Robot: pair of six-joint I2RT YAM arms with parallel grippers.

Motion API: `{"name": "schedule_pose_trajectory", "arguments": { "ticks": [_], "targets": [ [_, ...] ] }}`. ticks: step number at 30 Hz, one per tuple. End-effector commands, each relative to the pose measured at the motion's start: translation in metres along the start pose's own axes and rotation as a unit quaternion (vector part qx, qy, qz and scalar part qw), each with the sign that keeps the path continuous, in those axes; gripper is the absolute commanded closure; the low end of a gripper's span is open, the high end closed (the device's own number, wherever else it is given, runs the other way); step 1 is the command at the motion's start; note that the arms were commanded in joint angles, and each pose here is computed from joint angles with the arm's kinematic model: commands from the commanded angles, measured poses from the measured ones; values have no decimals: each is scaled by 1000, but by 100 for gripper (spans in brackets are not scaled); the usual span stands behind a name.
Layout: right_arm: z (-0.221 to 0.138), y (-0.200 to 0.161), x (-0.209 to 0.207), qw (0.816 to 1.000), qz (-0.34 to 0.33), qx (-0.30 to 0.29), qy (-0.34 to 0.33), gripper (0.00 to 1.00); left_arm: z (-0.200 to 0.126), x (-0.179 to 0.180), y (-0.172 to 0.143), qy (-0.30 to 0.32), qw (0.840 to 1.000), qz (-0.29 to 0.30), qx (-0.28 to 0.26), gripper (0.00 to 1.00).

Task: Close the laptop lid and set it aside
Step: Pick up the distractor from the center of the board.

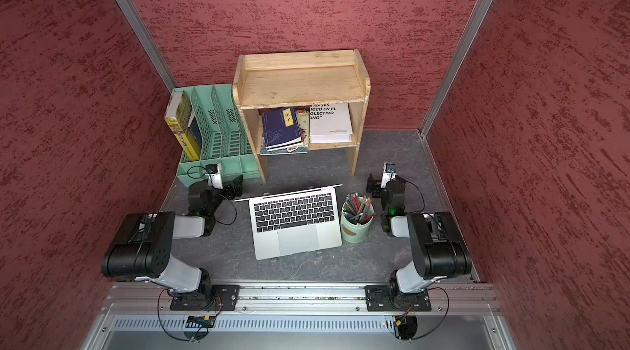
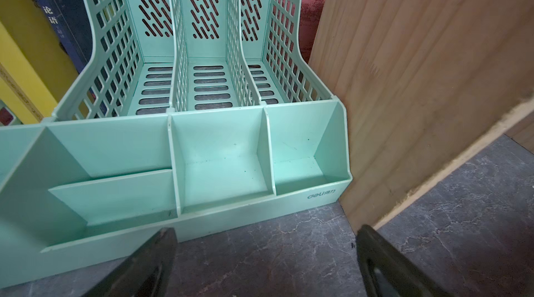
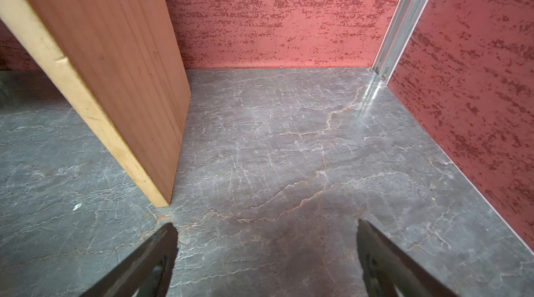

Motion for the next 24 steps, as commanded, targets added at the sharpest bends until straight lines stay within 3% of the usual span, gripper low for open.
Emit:
{"name": "schedule_pose_trajectory", "arguments": {
  "ticks": [1, 18, 22, 24],
  "targets": [
    [-2, 4, 0, 1000, 7, -16, 4, 1, 2, 1, 6, 2, 1000, 2, -9, 0],
    [-2, 5, 0, 1000, 8, -15, 4, 2, 1, 3, 7, 1, 1000, -3, -9, 0],
    [-5, 35, -6, 999, 17, 10, -49, 2, -8, 8, 32, 77, 997, -10, -10, 0],
    [-11, 64, -8, 995, 24, 41, -83, 2, -15, 8, 45, 109, 993, -20, 39, 0]
  ]
}}
Point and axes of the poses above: each gripper's point midway between its finger pads, its own z axis out along the fingers, its own x axis along the line the jaws close on, y = z × x, the point moved 8 cm from there along -z, back along the fingers, and after that the axes turned 5 degrees about z, right-handed, at the moved point
